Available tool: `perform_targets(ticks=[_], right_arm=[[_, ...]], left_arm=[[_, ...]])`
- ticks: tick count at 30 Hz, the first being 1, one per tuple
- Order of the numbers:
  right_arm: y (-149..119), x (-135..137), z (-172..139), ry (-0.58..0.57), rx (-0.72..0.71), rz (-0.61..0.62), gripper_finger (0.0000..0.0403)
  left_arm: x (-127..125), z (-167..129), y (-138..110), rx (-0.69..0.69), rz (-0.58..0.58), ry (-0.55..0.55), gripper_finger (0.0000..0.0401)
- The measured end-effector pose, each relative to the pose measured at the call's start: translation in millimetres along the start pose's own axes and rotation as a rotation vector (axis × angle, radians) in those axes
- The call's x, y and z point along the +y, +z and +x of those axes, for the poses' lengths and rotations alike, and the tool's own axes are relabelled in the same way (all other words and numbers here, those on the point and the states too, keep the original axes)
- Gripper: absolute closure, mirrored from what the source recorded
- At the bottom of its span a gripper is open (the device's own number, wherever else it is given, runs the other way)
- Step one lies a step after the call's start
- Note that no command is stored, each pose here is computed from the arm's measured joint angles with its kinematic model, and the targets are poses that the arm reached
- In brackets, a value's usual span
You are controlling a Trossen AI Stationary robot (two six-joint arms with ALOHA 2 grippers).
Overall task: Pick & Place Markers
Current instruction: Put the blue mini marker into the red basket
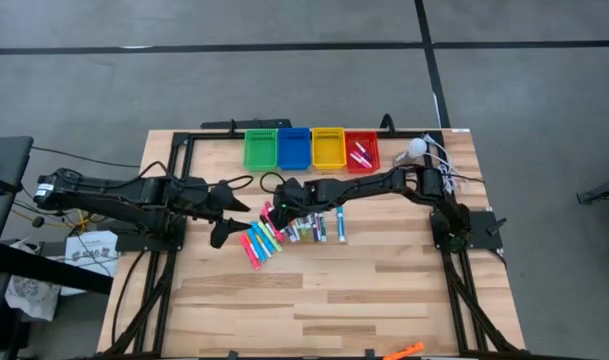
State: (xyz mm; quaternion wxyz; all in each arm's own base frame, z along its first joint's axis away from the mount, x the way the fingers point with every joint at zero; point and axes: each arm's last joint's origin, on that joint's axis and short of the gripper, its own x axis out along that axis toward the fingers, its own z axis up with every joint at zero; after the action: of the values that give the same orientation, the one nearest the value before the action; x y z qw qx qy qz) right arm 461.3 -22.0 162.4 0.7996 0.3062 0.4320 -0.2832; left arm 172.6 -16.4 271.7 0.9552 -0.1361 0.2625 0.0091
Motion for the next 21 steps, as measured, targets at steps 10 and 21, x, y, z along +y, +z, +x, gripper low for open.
perform_targets(ticks=[10, 21], right_arm=[[-9.1, -4.5, 15.2, -0.058, 0.037, 0.005, 0.0289], [-5.1, -9.7, 16.0, -0.068, 0.044, 0.024, 0.0280]], left_arm=[[-0.1, 0.0, 0.6, -0.006, -0.005, -0.001, 0.0141], [-0.2, 0.0, 1.0, -0.010, -0.004, -0.003, 0.0141]])
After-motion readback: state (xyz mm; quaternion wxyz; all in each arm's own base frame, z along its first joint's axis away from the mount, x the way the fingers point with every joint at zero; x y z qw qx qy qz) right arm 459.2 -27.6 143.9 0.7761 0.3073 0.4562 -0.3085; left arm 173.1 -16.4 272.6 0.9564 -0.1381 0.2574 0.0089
